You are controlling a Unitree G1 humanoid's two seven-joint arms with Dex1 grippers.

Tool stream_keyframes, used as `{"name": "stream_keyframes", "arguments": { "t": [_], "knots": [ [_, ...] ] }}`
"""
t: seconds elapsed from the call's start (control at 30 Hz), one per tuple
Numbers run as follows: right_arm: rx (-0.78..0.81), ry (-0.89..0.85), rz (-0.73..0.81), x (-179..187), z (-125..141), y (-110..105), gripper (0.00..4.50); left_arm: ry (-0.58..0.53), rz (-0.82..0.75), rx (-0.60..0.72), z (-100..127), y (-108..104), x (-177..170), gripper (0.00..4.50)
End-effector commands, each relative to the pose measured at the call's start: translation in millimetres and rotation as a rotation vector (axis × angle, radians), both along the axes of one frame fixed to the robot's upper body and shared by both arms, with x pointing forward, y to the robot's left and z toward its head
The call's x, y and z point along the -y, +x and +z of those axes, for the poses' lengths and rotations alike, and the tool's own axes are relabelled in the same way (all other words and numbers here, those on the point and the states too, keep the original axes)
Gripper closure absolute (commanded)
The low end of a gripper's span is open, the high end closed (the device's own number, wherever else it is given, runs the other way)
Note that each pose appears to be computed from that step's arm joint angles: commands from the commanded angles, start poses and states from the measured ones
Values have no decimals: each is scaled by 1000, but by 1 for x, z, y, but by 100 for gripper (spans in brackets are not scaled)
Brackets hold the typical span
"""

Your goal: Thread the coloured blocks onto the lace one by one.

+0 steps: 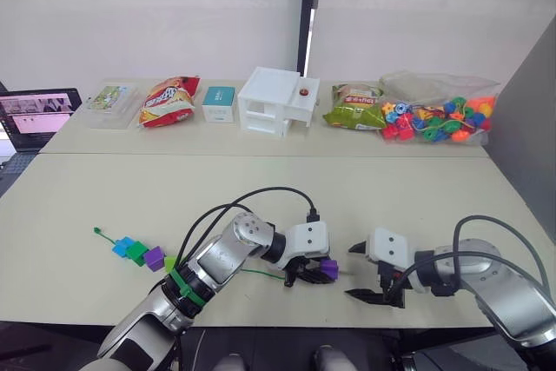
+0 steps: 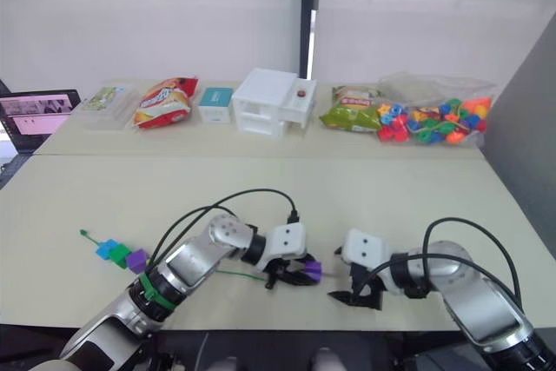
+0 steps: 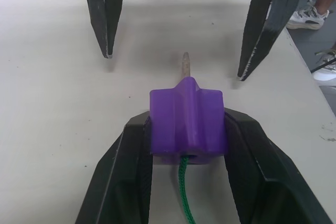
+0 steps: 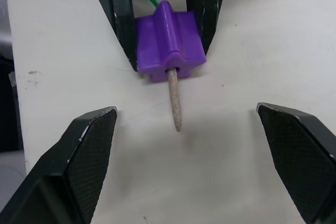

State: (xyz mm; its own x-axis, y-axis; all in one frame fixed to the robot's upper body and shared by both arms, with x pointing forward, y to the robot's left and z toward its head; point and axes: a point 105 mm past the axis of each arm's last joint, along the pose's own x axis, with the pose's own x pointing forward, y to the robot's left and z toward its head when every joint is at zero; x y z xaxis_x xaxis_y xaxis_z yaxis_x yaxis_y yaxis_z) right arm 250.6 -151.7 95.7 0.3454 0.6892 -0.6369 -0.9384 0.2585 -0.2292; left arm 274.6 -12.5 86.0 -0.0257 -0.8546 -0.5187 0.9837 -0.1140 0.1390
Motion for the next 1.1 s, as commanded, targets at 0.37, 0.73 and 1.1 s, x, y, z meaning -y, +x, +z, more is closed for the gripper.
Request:
{"name": "stream_keyframes", "arguments": {
  "t": [0.37,0.73,1.1],
  "knots": [
    [19,-36,4,3,-10,8,321,-23,-28,32,11,-4,1,312],
    [58,-26,57,0,0,9,450,-19,-11,31,14,-3,-9,312],
    [73,-71,122,-2,15,10,450,180,119,24,29,-5,-148,312]
  ]
}}
